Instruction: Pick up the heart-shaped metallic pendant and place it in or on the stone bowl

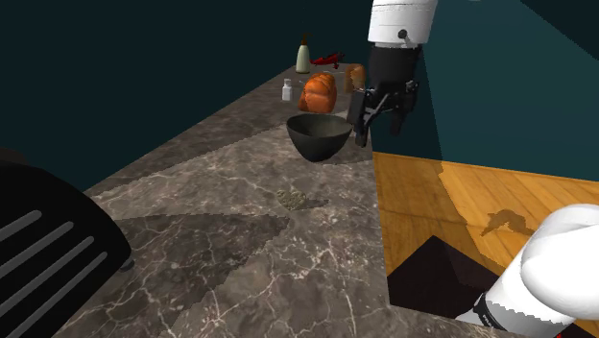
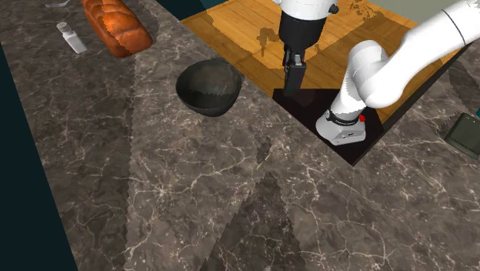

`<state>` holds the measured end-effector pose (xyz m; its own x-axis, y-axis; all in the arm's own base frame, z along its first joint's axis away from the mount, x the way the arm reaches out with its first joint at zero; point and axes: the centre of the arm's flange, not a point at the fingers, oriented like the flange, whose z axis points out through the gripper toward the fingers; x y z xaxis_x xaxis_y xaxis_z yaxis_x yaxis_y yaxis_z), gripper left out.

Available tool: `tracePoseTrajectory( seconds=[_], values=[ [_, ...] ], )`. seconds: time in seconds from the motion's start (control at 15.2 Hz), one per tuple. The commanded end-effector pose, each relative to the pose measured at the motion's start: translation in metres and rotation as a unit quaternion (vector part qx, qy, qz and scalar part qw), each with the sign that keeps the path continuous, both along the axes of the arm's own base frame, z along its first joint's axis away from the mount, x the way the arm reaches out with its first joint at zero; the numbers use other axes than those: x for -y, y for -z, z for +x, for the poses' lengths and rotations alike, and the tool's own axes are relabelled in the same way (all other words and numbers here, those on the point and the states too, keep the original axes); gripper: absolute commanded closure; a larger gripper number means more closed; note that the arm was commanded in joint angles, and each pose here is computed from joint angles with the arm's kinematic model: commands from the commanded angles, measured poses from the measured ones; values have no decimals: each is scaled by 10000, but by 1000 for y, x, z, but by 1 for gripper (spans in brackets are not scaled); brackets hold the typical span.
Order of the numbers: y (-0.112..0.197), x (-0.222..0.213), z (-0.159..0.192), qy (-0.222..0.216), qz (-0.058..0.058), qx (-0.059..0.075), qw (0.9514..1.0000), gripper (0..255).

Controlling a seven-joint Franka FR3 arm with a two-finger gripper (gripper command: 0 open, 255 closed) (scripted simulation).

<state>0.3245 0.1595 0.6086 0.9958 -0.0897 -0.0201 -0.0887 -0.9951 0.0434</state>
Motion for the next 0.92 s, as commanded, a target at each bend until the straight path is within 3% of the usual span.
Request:
tracePoseTrajectory(
  seconds=[0.0, 0.4, 0.59, 0.86],
  values=[
    [7, -29, 7, 314, -160, -107, 9993, 0],
    [33, -114, 41, 1155, -634, -416, 9904, 0],
    [49, -154, 62, 1572, -869, -569, 9821, 0],
    [75, -202, 94, 2121, -1179, -770, 9671, 0]
  ],
)
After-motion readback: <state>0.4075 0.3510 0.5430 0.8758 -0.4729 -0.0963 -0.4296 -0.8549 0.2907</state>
